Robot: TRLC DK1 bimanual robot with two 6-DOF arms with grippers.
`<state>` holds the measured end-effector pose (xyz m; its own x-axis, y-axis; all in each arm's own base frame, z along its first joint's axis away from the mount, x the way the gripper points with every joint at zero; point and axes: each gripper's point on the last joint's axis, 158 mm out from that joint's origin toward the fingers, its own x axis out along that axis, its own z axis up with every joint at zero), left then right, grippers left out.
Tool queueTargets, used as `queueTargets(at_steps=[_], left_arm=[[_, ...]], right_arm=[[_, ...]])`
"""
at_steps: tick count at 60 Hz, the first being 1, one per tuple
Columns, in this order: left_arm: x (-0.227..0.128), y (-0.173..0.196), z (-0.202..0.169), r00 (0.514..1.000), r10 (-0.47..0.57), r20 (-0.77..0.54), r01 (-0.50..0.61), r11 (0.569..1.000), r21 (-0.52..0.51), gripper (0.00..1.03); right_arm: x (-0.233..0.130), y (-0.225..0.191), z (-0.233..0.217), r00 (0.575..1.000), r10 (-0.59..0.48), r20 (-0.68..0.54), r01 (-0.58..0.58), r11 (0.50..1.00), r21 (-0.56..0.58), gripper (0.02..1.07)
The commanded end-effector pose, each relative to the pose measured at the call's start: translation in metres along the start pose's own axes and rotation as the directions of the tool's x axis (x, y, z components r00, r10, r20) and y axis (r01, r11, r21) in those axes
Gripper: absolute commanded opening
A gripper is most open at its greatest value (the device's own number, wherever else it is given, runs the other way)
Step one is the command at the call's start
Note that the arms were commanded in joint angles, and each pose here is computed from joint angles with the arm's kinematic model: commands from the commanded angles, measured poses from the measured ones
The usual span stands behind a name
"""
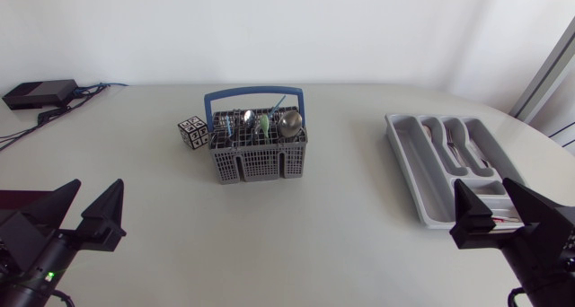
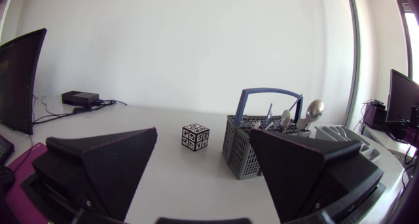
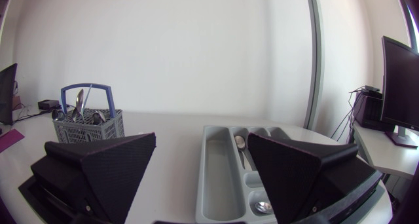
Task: Transfer all utensils from the basket to the drawer tray.
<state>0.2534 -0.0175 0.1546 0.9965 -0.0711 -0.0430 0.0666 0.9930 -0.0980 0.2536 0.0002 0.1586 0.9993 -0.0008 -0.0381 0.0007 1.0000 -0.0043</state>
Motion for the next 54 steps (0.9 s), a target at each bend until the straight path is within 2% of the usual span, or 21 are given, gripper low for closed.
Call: queueTargets(at_steps=[1,12,34,54], left_arm=[[0.001,0.002,-0.019,0.999,0.004,-0.04,-0.005,1.0,-0.017,0.99],[0.002,0.002,-0.015,1.0,0.007,-0.021,-0.007,1.0,-0.008,0.99],[-0.003,0.003,0.027,0.999,0.021,0.04,-0.022,1.0,0.008,0.98],[0.023,-0.014,0.053,0.997,-0.016,-0.077,0.016,1.0,-0.003,0.97]], right_arm=[[0.001,0.002,-0.011,1.0,0.008,-0.023,-0.008,1.0,-0.005,1.03],[0.001,-0.001,-0.009,1.0,-0.006,-0.014,0.006,1.0,-0.005,1.03],[-0.002,0.003,0.01,1.0,0.006,0.009,-0.006,1.0,-0.004,1.03],[0.011,0.013,0.03,0.999,0.034,-0.022,-0.034,0.999,-0.005,1.03]])
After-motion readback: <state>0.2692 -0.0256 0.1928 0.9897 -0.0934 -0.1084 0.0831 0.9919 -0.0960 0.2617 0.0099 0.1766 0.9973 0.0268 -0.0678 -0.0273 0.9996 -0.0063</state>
